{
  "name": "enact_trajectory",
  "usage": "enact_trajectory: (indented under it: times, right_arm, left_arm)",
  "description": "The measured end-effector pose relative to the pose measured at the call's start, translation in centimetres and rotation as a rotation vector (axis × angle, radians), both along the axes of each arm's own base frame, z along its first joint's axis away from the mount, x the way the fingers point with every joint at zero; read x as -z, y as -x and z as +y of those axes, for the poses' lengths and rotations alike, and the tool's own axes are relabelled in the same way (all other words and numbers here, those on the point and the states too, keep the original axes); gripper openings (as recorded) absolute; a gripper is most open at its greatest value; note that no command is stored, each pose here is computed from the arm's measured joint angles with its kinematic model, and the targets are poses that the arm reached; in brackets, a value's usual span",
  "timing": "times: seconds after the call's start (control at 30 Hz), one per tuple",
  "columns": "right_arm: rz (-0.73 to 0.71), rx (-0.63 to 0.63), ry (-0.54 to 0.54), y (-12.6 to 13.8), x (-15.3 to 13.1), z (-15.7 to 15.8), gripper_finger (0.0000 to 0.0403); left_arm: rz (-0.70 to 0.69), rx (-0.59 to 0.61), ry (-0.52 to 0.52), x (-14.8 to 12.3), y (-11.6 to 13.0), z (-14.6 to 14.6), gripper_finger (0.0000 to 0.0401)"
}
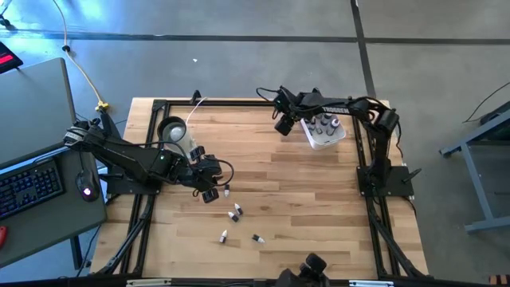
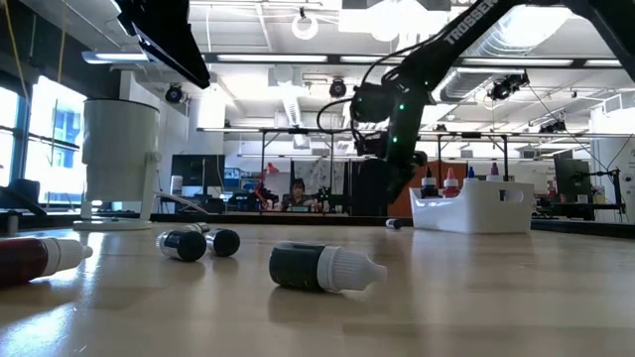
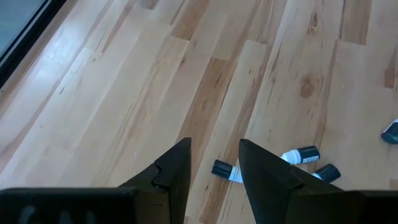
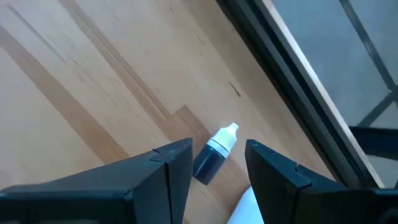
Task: Pick & Place food coloring
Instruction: Put the small red food coloring bottle into the white bin
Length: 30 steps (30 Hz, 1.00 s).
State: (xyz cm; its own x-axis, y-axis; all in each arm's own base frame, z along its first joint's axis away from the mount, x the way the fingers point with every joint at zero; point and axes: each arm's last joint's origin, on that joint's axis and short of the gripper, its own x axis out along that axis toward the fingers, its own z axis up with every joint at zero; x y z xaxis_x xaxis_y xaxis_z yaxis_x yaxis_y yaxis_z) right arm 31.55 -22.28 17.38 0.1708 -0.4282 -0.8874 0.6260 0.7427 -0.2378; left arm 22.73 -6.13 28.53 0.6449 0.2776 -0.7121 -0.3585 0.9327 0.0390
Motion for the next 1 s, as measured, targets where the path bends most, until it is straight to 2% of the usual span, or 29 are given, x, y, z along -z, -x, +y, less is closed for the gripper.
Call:
enact_trajectory:
  times: [0.13,0.5,0.87,1.0]
  right_arm:
    - [0.005,0.042,-0.017,0.1,0.6,-0.2,0.0142]
    - [0.108,0.055,-0.057,0.0,3.6,-0.3,0.0142]
    - [0.111,0.027,-0.061,-0.1,3.8,-0.3,0.0141]
    - [0.113,0.004,-0.064,-0.2,3.8,-0.2,0.0123]
  left_arm:
    - [-0.005,0.004,-0.001,0.0,0.0,0.0,0.013]
    - [-0.003,0.005,-0.003,0.0,0.0,0.0,0.013]
    - [-0.002,0.005,-0.003,0.0,0.0,0.0,0.013]
    - [-0.002,0.005,-0.003,0.0,0.0,0.0,0.013]
